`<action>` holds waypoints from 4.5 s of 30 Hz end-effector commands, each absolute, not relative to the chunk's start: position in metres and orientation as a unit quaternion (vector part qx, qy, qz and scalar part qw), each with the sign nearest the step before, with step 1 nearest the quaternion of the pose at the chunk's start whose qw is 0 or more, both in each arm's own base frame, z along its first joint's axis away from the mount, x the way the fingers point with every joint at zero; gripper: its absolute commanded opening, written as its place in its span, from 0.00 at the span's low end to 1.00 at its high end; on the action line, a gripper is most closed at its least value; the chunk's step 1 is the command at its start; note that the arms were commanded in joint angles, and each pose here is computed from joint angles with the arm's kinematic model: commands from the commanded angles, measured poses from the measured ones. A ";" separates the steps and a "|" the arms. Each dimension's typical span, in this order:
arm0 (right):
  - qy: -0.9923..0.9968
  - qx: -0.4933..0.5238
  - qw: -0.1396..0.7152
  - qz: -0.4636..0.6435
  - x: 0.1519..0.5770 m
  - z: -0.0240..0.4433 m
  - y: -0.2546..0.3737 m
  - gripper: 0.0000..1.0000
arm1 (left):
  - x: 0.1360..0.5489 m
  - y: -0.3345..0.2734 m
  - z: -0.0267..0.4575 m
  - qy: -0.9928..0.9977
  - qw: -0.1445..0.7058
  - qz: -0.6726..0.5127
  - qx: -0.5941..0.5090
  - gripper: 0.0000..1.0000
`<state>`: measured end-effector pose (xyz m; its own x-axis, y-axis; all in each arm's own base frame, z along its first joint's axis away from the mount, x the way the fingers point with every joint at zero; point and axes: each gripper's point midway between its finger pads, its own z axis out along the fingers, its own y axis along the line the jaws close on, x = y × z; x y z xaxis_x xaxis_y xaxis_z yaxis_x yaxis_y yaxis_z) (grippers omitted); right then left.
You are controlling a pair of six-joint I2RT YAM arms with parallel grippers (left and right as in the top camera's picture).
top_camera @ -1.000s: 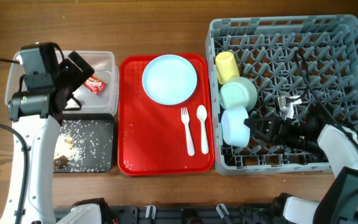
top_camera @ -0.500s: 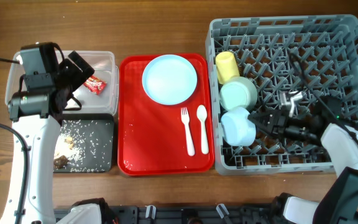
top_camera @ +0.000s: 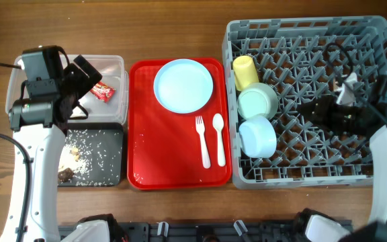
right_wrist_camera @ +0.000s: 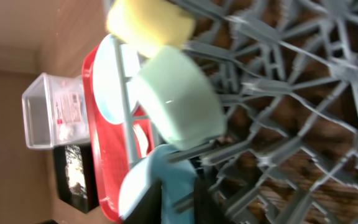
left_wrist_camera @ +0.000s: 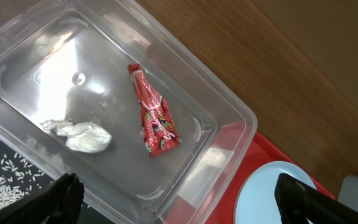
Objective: Sort waste into correct bins and load items into the dishwasher rack
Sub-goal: 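Move the right gripper back over the red tray toward the fork, then grasp the white fork with the right gripper, then carry the fork to the rack and drop it in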
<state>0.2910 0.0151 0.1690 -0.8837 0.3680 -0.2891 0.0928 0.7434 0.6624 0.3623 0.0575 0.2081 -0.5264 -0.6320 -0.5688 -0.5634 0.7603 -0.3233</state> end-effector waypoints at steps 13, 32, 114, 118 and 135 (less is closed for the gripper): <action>0.955 -0.059 0.111 0.267 0.237 0.150 0.122 0.05 | 0.364 0.059 0.212 0.868 0.351 -0.053 -0.347 1.00; 0.995 0.023 0.083 0.056 0.248 0.104 0.069 0.16 | 0.364 0.059 0.212 0.868 0.351 -0.053 -0.347 1.00; 0.965 -0.231 0.117 -0.046 0.270 0.002 0.255 0.04 | 0.364 0.059 0.212 0.868 0.351 -0.053 -0.347 1.00; 0.966 -0.221 0.130 -0.037 0.283 0.023 0.259 0.04 | 0.364 0.059 0.212 0.868 0.351 -0.053 -0.347 1.00; 0.956 -0.084 0.281 0.007 0.361 0.192 0.155 0.04 | 0.364 0.059 0.212 0.868 0.351 -0.053 -0.347 1.00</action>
